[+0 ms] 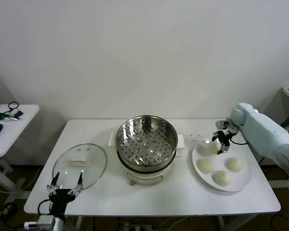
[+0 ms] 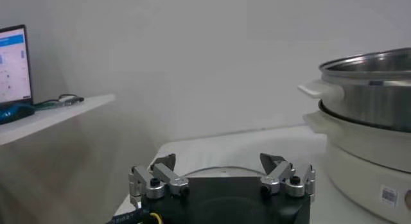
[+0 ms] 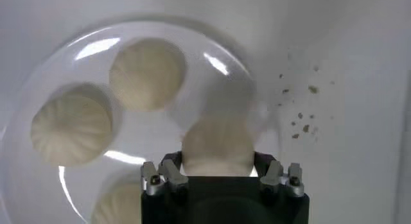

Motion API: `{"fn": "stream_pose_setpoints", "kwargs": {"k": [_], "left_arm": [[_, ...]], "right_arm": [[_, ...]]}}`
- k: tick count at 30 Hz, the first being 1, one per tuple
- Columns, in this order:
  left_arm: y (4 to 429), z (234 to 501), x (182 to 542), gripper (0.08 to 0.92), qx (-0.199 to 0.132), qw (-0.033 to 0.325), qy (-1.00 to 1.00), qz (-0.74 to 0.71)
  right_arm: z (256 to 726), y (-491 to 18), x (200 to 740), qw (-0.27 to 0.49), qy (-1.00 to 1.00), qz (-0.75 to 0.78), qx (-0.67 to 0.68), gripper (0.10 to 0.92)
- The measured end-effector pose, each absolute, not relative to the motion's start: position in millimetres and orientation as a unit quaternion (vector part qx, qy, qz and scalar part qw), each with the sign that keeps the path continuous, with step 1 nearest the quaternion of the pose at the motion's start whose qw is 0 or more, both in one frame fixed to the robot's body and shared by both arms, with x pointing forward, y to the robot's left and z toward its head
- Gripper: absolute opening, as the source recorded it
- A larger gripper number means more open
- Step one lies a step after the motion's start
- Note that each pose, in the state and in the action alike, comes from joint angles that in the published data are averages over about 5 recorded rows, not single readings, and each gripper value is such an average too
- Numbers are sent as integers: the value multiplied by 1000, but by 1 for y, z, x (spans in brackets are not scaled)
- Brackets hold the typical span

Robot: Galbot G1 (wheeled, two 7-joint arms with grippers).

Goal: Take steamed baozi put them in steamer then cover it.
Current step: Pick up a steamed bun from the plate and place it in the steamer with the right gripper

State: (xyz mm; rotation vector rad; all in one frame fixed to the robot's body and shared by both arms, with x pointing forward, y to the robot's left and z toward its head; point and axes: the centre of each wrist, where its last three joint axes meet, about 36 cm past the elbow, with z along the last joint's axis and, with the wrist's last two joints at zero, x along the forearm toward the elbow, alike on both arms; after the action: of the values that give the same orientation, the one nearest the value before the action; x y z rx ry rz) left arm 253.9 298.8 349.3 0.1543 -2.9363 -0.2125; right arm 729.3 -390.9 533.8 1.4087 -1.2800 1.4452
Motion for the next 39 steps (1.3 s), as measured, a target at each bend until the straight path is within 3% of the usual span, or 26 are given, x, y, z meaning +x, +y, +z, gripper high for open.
{"fn": "stream_pose_setpoints", "kwargs": {"k": [14, 19, 29, 39], "left_arm": [[298, 354, 248, 823, 51, 101, -991, -67], [297, 353, 246, 823, 50, 104, -991, -65], [295, 353, 243, 823, 47, 108, -991, -62], [295, 355, 248, 823, 54, 105, -991, -60]], "right_arm": [[672, -288, 741, 216, -389, 669, 595, 721], [702, -238, 737, 154, -327, 707, 608, 721], [714, -133, 724, 50, -190, 764, 615, 721], [679, -56, 711, -11, -88, 786, 612, 721]]}}
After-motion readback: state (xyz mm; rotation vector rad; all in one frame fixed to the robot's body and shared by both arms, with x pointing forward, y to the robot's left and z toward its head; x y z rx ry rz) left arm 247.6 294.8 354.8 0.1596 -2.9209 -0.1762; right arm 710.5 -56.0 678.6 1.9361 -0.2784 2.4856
